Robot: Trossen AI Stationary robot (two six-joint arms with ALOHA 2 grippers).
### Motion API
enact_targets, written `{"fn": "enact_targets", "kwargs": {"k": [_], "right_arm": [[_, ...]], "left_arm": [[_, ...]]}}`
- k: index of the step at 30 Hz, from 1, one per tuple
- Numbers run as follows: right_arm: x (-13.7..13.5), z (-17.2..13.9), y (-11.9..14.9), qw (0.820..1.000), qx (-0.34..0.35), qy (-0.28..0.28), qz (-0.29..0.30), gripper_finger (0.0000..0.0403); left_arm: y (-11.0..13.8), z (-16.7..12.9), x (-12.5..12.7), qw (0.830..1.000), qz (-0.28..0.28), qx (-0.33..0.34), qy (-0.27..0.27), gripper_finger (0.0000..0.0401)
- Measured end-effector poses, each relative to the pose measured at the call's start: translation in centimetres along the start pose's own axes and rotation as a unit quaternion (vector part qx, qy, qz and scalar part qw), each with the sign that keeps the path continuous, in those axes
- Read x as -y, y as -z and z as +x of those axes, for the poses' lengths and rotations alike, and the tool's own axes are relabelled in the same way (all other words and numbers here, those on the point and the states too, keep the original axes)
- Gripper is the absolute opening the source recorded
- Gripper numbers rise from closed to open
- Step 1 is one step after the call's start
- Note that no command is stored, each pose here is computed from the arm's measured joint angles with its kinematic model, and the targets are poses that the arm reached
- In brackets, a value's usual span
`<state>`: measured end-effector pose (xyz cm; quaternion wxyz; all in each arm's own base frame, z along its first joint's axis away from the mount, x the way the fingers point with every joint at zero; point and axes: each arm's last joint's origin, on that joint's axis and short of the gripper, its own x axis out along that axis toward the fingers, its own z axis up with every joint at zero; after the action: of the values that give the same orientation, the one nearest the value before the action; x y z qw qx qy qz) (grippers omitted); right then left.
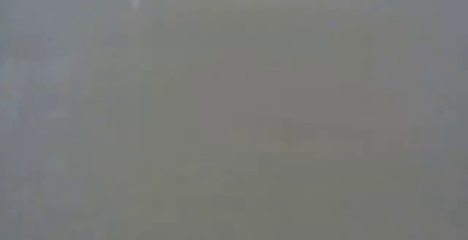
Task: Pick and place Granola Bars by type
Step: Put the blue granola bar into the white bin
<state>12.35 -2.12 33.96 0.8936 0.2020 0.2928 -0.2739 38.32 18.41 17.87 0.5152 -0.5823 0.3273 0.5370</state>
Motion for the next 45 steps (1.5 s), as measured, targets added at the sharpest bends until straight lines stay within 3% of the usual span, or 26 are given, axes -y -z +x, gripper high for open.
{"fn": "enact_targets", "kwargs": {"k": [23,35,45], "right_arm": [[0.00,0.00,-0.01,1.000,0.000,0.000,0.000,0.0009],[-0.01,0.00,-0.01,1.000,0.000,0.000,-0.002,0.0009],[0.00,0.00,-0.01,1.000,0.000,0.000,-0.002,0.0009]], "left_arm": [[0.12,0.61,-0.52,1.000,-0.008,-0.002,-0.009,0.0227],[0.48,0.59,-0.48,0.997,-0.082,-0.013,-0.010,0.0213],[0.51,0.63,-0.54,0.995,-0.094,-0.013,-0.012,0.0212]]}}
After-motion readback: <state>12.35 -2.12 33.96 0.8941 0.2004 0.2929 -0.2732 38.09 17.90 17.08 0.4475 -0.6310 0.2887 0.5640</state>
